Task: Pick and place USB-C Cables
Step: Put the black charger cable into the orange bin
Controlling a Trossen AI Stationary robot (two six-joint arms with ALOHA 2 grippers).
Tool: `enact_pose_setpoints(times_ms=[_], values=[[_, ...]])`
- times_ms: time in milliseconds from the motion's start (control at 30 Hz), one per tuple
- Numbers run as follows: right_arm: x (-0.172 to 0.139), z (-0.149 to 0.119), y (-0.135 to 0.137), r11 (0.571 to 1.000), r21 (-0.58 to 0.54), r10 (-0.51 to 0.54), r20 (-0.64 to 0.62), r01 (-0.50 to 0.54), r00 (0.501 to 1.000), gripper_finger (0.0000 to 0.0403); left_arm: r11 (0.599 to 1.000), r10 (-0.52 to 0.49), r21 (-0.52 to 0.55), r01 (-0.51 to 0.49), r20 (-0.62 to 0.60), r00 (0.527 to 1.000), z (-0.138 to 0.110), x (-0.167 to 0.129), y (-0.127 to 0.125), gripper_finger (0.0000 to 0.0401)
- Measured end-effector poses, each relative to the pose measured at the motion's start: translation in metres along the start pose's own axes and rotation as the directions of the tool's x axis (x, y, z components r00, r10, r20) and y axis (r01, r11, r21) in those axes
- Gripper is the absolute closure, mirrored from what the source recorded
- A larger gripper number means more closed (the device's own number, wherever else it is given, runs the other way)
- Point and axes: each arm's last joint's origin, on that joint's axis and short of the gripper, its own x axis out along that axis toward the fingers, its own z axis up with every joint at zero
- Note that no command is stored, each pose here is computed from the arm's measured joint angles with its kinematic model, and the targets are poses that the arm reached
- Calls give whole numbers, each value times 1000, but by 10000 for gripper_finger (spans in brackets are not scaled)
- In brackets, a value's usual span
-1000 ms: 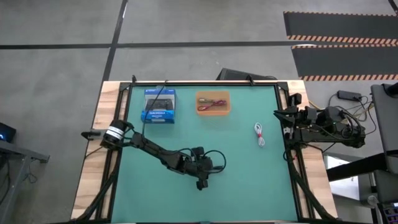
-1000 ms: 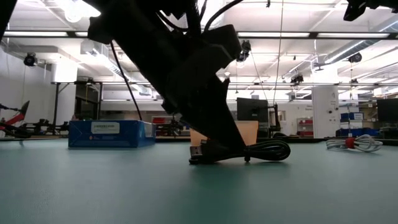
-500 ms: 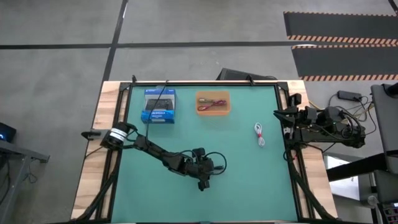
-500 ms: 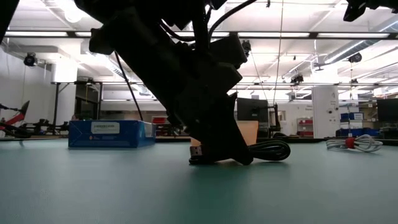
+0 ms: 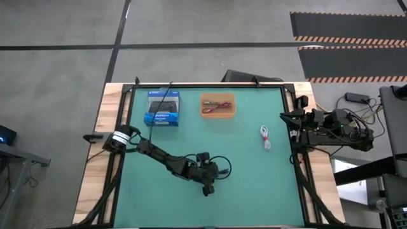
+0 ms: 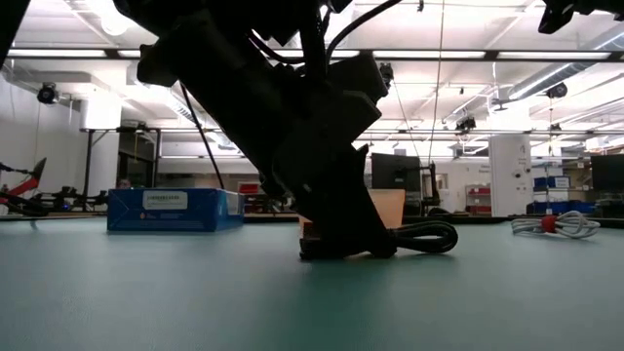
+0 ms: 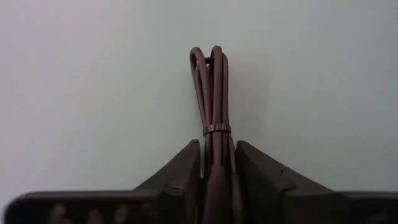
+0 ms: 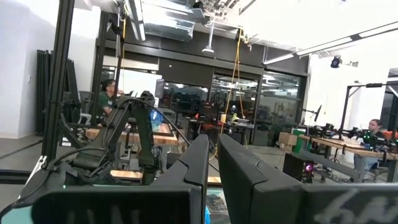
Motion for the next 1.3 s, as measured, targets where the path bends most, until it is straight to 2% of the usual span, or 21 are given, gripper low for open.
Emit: enact_pose_setpoints(times_ms=[100, 233, 400, 600, 733, 800, 900, 1000, 1133, 1300], values=[[0, 0, 0, 1000, 0, 0, -1, 0, 1000, 376, 1000, -1, 3, 1, -1, 1000, 0, -1, 1, 346], [0, -2, 0, 1000, -1, 1, -5, -1, 1000, 376, 999, -2, 40, 2, 2, 1000, 2, -2, 1, 346], [3, -8, 2, 1000, -5, 2, -12, -2, 1000, 376, 988, 24, 152, -25, 8, 1000, 5, -13, 5, 348], [15, -14, 4, 1000, -9, 13, 20, -12, 1000, 376, 955, 77, 279, -105, 110, 991, 20, -43, 16, 348], [31, -18, 7, 998, -7, 58, 6, -58, 998, 376, 932, 56, 336, -135, 234, 971, 35, -66, 29, 349], [39, -21, 9, 997, -11, 75, -2, -75, 997, 376, 917, 36, 365, -163, 332, 943, 43, -82, 37, 349], [57, -32, 12, 996, -11, 92, -58, -93, 994, 376, 899, -10, 384, -212, 500, 866, 49, -104, 48, 349], [77, -50, 17, 994, -8, 109, -141, -112, 984, 376, 895, -66, 376, -241, 646, 761, 46, -122, 63, 349], [93, -61, 21, 991, -3, 129, -135, -130, 982, 376, 897, -84, 334, -288, 770, 633, 37, -141, 84, 350], [110, -76, 27, 988, -1, 153, -127, -154, 980, 376, 903, -66, 301, -306, 803, 593, 25, -152, 99, 350]])
